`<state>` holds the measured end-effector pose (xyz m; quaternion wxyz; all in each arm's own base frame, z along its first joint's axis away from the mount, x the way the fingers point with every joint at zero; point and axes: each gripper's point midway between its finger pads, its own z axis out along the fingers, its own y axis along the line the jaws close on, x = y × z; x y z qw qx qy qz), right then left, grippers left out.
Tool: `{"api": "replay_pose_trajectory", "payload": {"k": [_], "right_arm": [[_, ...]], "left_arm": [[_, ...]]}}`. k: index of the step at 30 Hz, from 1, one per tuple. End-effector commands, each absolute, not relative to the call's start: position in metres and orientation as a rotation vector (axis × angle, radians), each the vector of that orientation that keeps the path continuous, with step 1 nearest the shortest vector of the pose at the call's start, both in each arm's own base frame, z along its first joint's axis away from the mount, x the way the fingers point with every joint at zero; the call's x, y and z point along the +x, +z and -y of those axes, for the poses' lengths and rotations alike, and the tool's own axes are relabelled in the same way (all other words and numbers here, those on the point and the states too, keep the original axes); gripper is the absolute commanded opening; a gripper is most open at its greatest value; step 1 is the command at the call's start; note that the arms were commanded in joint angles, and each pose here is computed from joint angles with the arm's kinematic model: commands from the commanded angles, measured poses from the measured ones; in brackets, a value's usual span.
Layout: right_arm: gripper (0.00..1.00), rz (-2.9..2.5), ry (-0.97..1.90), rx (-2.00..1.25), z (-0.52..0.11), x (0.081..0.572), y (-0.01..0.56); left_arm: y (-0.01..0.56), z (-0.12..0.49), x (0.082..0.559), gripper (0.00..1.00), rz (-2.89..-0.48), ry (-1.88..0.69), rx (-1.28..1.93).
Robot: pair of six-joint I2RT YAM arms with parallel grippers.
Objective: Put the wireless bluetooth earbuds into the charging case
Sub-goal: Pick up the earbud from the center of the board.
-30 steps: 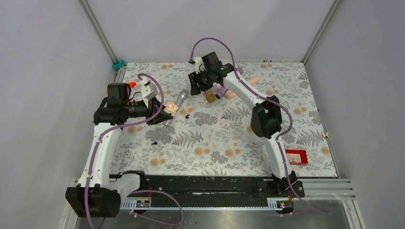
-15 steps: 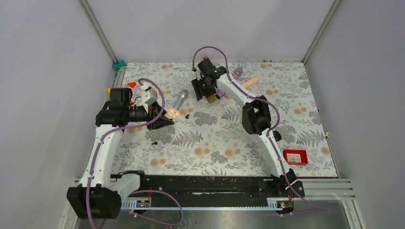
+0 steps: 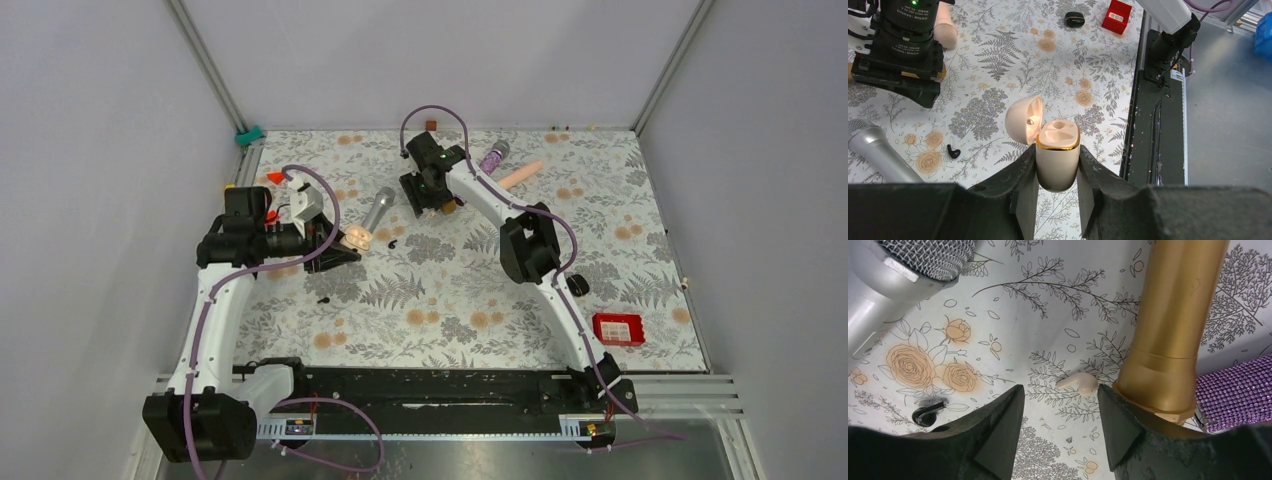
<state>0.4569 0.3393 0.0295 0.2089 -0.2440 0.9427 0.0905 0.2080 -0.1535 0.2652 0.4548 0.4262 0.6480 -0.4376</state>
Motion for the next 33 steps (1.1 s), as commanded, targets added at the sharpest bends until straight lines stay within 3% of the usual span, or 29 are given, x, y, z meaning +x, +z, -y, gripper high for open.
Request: {"api": "replay_pose_trajectory", "payload": {"k": [1,13,15,26,33], "right_arm": [[0.64,-2.593,0.21,-0.637,-0.34,0.465,0.042],[0.69,-2.662,0.36,-0.584,-0.356,0.449,0.03],[0.64,-2.677,0.381,-0.566,-0.359,0.447,0.026],[0.6,-2.673,0.423,-0.57,-0.367,0.446,0.027],[0.6,-2.679,0.621,-0.631,-0.39,0.419,0.051]], "left_arm": [[0.278,0.156,0.203,0.0,-1.497,-1.085,1.088],[0.281,0.155,0.2,0.0,-1.478,-1.081,1.088],[0.282,0.155,0.2,0.0,-1.476,-1.079,1.086],[0.284,0.153,0.2,0.0,-1.469,-1.091,1.074],[0.284,0.152,0.199,0.0,-1.464,-1.093,1.08]]}}
